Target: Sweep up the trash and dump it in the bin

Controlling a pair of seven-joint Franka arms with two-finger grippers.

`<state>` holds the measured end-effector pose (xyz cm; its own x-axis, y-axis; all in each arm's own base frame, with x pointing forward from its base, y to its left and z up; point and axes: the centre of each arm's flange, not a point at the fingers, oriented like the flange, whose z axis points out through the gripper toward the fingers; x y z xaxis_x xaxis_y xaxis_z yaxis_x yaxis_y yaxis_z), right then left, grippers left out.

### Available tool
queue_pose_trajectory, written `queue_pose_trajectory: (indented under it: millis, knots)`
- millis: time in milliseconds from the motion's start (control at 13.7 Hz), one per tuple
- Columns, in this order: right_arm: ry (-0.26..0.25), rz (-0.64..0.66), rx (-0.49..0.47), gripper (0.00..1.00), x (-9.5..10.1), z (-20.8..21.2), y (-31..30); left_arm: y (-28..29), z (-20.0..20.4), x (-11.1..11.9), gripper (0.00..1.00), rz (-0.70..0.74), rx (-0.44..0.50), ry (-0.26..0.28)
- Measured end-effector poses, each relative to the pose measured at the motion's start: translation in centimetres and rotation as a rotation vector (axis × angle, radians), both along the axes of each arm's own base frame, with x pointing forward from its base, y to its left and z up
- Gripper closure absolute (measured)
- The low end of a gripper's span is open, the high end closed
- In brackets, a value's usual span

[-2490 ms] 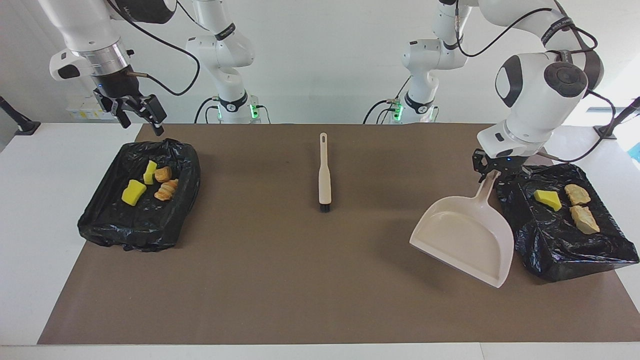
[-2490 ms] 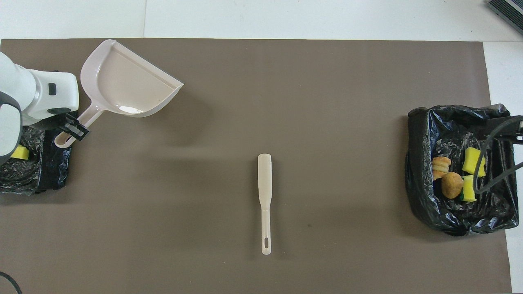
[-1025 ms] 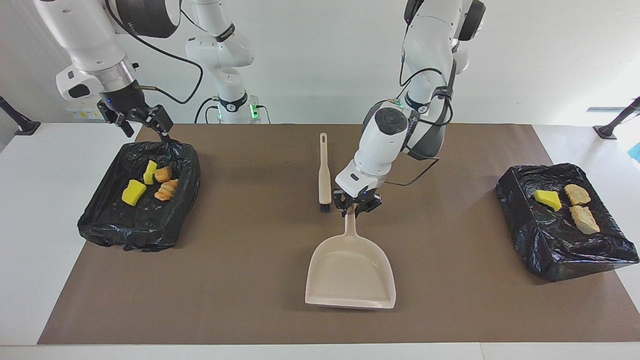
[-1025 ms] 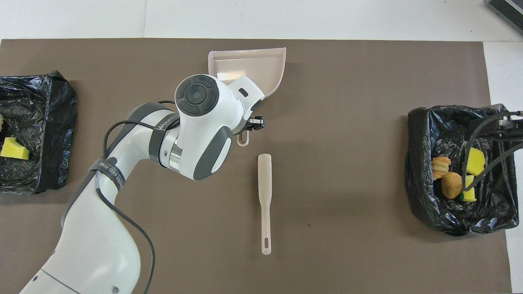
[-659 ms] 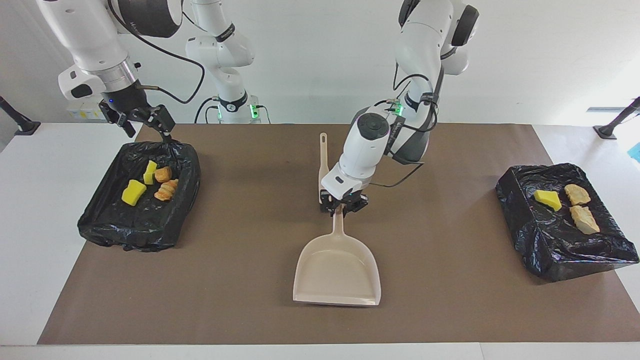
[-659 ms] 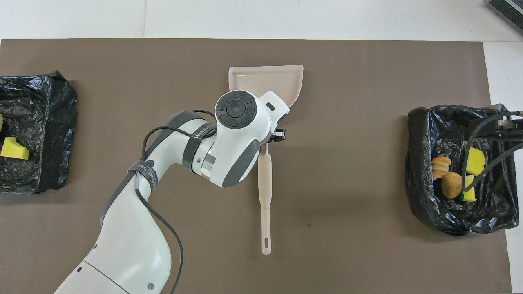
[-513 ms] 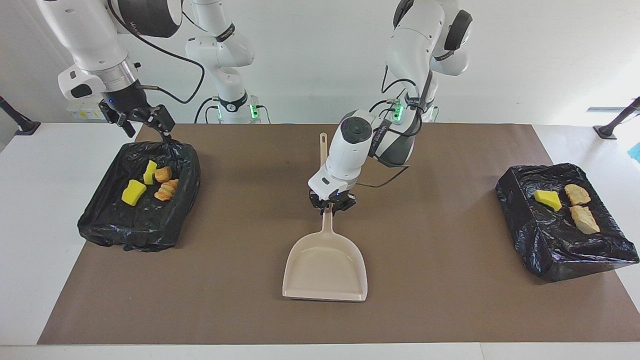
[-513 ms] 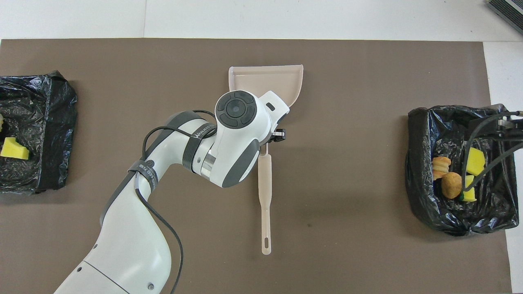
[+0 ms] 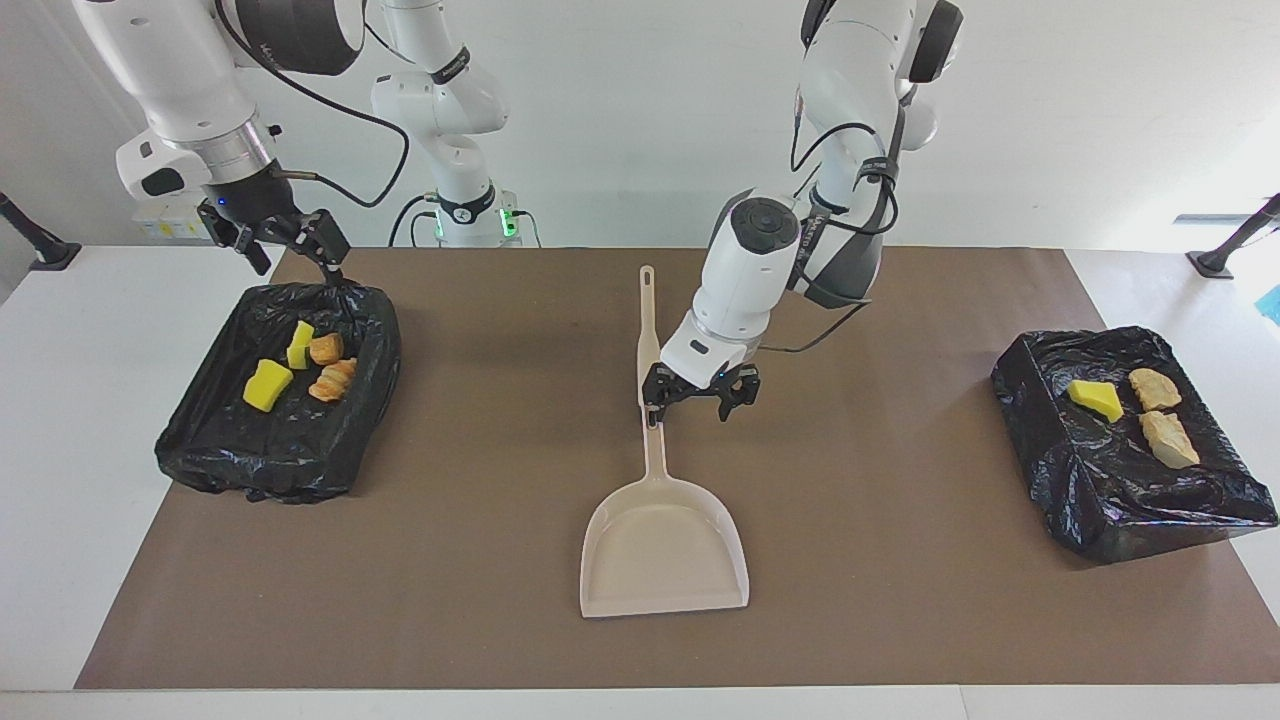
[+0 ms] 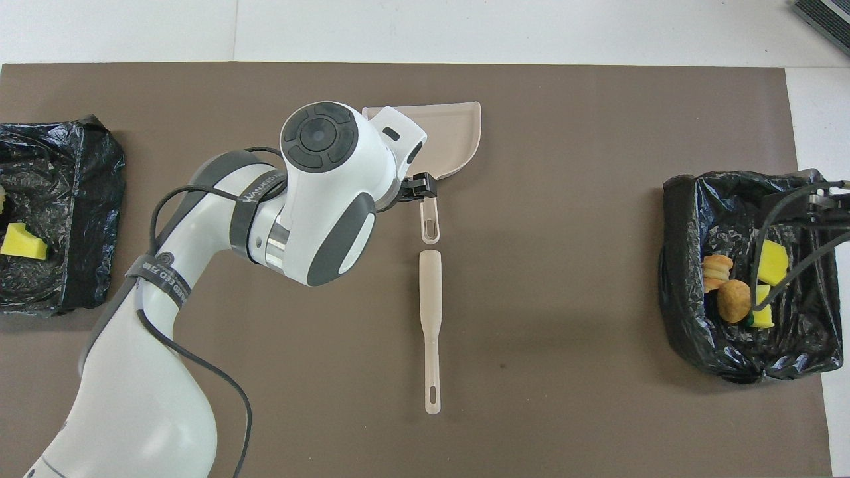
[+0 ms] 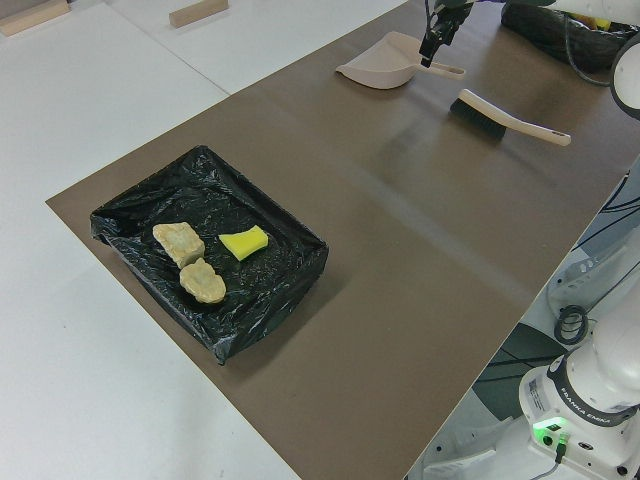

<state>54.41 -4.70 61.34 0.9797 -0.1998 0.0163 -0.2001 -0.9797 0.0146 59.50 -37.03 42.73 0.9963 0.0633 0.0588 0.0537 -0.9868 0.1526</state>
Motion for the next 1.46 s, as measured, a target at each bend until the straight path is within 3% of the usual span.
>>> queue_pose_trajectory:
  millis: [293, 732, 1172, 1465]
  knots:
    - [0.0, 0.0, 0.0, 0.0, 0.0, 0.0, 0.0, 6.4, 1.5, 3.0, 0.0, 0.035, 0.023, -0.016]
    - [0.0, 0.0, 0.0, 0.0, 0.0, 0.0, 0.0, 19.5, 5.8, 5.3, 0.0, -0.093, 0.061, 0.006]
    - [0.002, 0.0, 0.0, 0.0, 0.0, 0.0, 0.0, 31.5, 12.7, 3.1, 0.0, -0.18, 0.071, 0.025]
    - [0.013, -0.012, 0.001, 0.0, -0.2, -0.1, -0.7, 33.5, 15.6, 0.4, 0.0, -0.195, 0.07, 0.064]
